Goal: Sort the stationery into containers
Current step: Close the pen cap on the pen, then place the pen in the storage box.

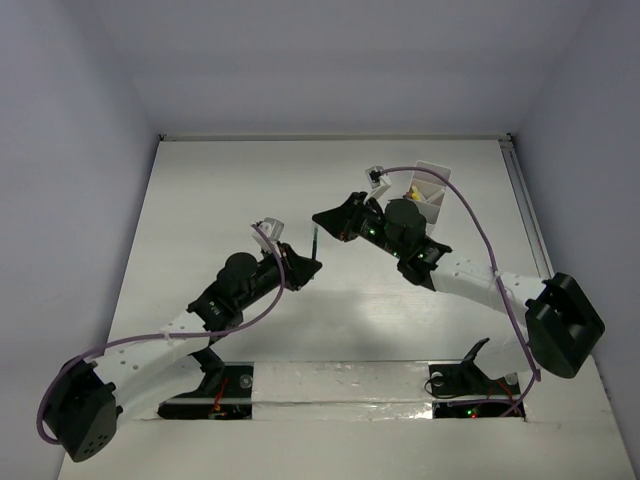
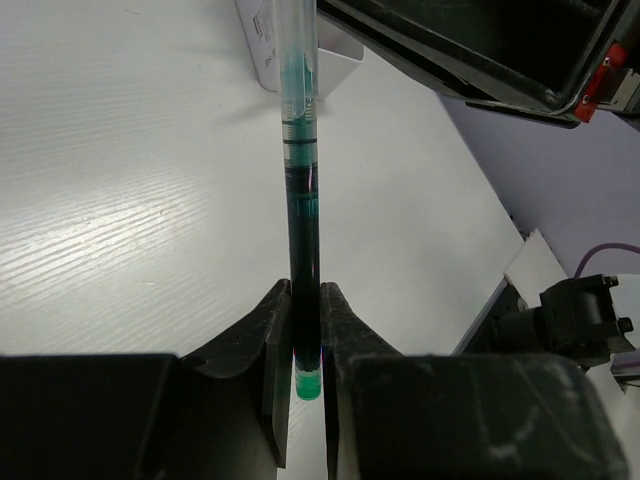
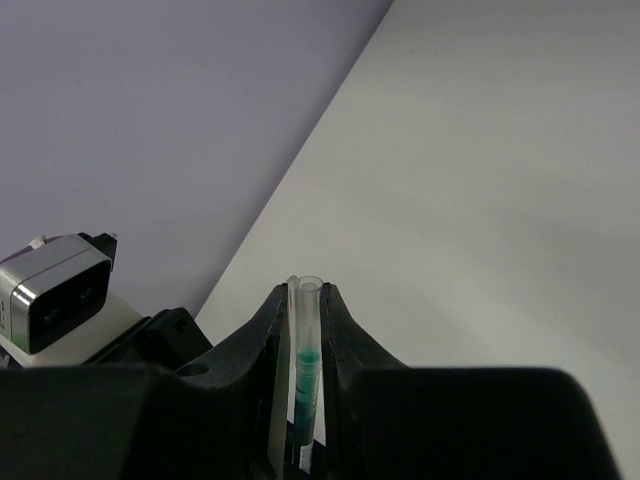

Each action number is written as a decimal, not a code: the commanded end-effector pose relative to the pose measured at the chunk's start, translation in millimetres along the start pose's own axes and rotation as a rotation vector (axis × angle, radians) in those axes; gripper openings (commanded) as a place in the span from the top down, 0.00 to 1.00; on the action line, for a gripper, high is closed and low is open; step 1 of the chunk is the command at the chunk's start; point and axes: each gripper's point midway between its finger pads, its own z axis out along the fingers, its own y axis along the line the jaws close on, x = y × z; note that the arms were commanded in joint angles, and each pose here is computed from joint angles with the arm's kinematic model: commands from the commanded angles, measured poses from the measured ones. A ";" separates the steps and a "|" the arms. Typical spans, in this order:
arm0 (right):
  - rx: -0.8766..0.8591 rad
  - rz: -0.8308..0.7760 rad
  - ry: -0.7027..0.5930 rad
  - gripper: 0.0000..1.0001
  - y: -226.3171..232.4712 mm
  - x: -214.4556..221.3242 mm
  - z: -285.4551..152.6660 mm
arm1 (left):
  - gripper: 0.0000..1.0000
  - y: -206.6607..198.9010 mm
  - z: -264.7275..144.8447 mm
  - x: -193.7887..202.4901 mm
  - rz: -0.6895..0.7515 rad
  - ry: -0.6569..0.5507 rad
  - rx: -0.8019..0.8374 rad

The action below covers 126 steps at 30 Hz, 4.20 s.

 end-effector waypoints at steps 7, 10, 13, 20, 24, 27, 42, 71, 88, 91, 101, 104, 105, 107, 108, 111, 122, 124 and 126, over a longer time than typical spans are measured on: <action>-0.008 -0.027 0.173 1.00 3.4 56.9 -15.1 | 1.00 -30.7 -9.8 -100.4 0.074 -0.286 0.059; 0.013 -0.051 0.182 1.00 3.0 61.2 -15.3 | 1.00 -33.4 -10.3 -106.3 0.079 -0.295 0.082; 0.027 -0.067 0.183 1.00 3.1 61.3 -13.2 | 1.00 -39.9 -7.8 -103.7 0.059 -0.280 0.120; 0.024 -0.019 0.197 1.00 -0.5 79.2 -9.7 | 1.00 -49.0 -15.8 -124.5 0.069 -0.338 0.119; 0.018 0.056 0.161 1.00 -3.0 82.2 -15.1 | 1.00 -46.4 -11.1 -120.6 0.047 -0.340 0.127; 0.005 0.102 0.177 1.00 -2.2 89.1 -14.5 | 1.00 -48.6 -7.5 -119.5 0.035 -0.339 0.149; 0.013 0.040 0.184 1.00 5.5 80.4 -14.4 | 1.00 -41.7 -7.0 -105.3 0.042 -0.300 0.139; 0.027 -0.062 0.112 0.48 14.0 49.5 -9.9 | 1.00 -40.3 -7.5 -68.3 0.026 -0.196 0.206; 0.037 -0.090 0.015 0.44 10.4 0.7 -1.4 | 1.00 -26.6 0.7 -30.1 0.016 -0.080 0.192; 0.041 -0.092 0.000 0.44 9.3 -5.5 -0.4 | 1.00 -25.0 2.2 -27.8 0.016 -0.073 0.189; 0.057 -0.081 -0.007 0.57 2.5 -11.0 2.5 | 1.00 -21.4 0.8 -28.0 0.028 -0.078 0.170; 0.057 -0.073 -0.005 0.73 2.1 -9.6 2.3 | 1.00 -21.2 1.6 -27.2 0.029 -0.074 0.171; 0.060 -0.071 -0.002 0.76 1.4 -8.8 2.1 | 1.00 -20.8 2.2 -26.3 0.028 -0.071 0.171; 0.059 -0.071 0.000 0.84 1.8 -8.7 1.3 | 1.00 -20.3 2.8 -25.5 0.024 -0.069 0.170; 0.064 -0.071 0.003 0.88 0.6 -7.6 0.7 | 1.00 -20.5 2.7 -25.8 0.022 -0.070 0.171; 0.090 -0.077 -0.018 0.99 -5.4 -13.3 -2.8 | 0.94 -23.2 2.1 -28.4 0.023 -0.076 0.179; 0.421 -0.144 -0.205 1.00 -100.4 -75.3 -41.6 | 0.41 -26.1 -4.8 -27.0 0.044 -0.068 0.190; 0.515 -0.198 -0.271 1.00 -118.4 -92.8 -57.9 | 0.41 -26.9 -10.2 -29.2 0.051 -0.087 0.192; 0.682 -0.266 -0.347 1.00 -146.7 -110.2 -81.9 | 0.41 -27.2 -14.8 -33.1 0.056 -0.108 0.185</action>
